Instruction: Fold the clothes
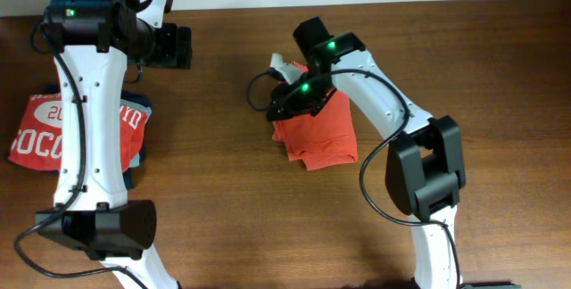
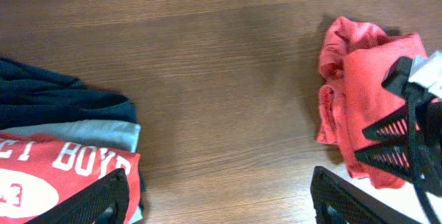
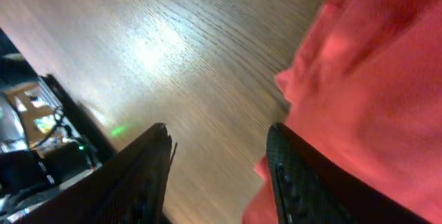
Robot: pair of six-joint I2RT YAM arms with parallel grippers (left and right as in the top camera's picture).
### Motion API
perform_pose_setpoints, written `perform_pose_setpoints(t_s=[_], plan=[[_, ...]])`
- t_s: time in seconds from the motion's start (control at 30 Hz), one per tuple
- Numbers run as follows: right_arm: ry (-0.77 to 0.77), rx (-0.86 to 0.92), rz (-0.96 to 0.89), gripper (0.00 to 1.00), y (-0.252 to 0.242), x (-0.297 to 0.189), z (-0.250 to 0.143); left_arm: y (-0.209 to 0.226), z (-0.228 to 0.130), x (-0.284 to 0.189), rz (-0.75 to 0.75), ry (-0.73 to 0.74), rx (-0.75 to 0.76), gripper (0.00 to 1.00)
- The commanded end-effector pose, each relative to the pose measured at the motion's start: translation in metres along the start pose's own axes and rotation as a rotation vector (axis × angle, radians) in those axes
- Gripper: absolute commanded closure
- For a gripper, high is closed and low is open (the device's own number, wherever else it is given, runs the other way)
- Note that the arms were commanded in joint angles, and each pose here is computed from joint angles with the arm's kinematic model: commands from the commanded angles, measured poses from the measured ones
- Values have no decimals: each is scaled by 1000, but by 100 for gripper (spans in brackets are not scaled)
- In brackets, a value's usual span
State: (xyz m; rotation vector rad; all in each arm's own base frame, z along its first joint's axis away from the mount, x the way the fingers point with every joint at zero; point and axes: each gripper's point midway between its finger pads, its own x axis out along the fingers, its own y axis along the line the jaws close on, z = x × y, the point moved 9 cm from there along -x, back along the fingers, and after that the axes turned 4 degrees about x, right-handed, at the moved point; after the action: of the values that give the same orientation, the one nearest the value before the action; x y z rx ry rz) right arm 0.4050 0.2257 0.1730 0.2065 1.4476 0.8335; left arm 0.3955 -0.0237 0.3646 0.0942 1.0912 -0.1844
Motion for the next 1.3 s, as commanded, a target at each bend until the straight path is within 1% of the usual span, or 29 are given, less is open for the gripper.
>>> perform_pose_setpoints(t_s=[0.0, 0.03, 0.07, 0.1, 0.13, 0.2, 0.33, 0.43, 0.5, 0.6, 0.67, 0.73, 0.8, 0.9, 0.97, 1.0, 1.07, 1.1, 1.27], plan=[[-134, 130, -42, 52, -22, -62, 5, -12, 4, -5, -148, -49, 89, 16], [-145, 190, -60, 53, -31, -71, 3, -17, 6, -4, -190, -61, 123, 17], [-151, 262, -71, 53, -42, -81, 0, -23, 7, -2, -229, -70, 154, 21], [-149, 298, -73, 53, -49, -86, -3, -29, 9, 0, -256, -75, 179, 24], [-138, 342, -76, 57, -59, -93, -9, -36, 10, 5, -280, -74, 215, 29], [-110, 399, -85, 59, -70, -99, -18, -51, 14, 18, -303, -65, 277, 39], [-44, 427, -93, 60, -78, -98, -33, -87, 22, 58, -354, -28, 363, 62], [-8, 430, -91, 60, -80, -83, -39, -111, 26, 99, -383, 5, 405, 75], [4, 421, -68, 60, -80, -69, -41, -121, 26, 122, -396, 28, 420, 78], [30, 448, -13, 66, -82, -41, -49, -133, 22, 157, -427, 75, 429, 79], [42, 478, 4, 71, -87, -19, -57, -141, 16, 180, -454, 116, 431, 79], [21, 453, 98, 75, -90, -2, -61, -148, 8, 204, -486, 165, 444, 79], [8, 469, 148, 83, -95, 11, -67, -152, 0, 223, -495, 207, 446, 79], [30, 526, 145, 85, -103, 25, -83, -153, -12, 249, -499, 269, 436, 80], [46, 533, 133, 84, -106, 29, -90, -153, -19, 262, -502, 305, 428, 85], [44, 509, 134, 80, -106, 29, -90, -153, -21, 265, -503, 318, 425, 87], [23, 435, 139, 72, -106, 25, -86, -153, -23, 267, -504, 328, 423, 87], [9, 413, 144, 71, -105, 20, -83, -152, -22, 266, -504, 327, 422, 87], [-77, 341, 172, 69, -92, -18, -70, -146, -8, 231, -489, 280, 422, 86]])
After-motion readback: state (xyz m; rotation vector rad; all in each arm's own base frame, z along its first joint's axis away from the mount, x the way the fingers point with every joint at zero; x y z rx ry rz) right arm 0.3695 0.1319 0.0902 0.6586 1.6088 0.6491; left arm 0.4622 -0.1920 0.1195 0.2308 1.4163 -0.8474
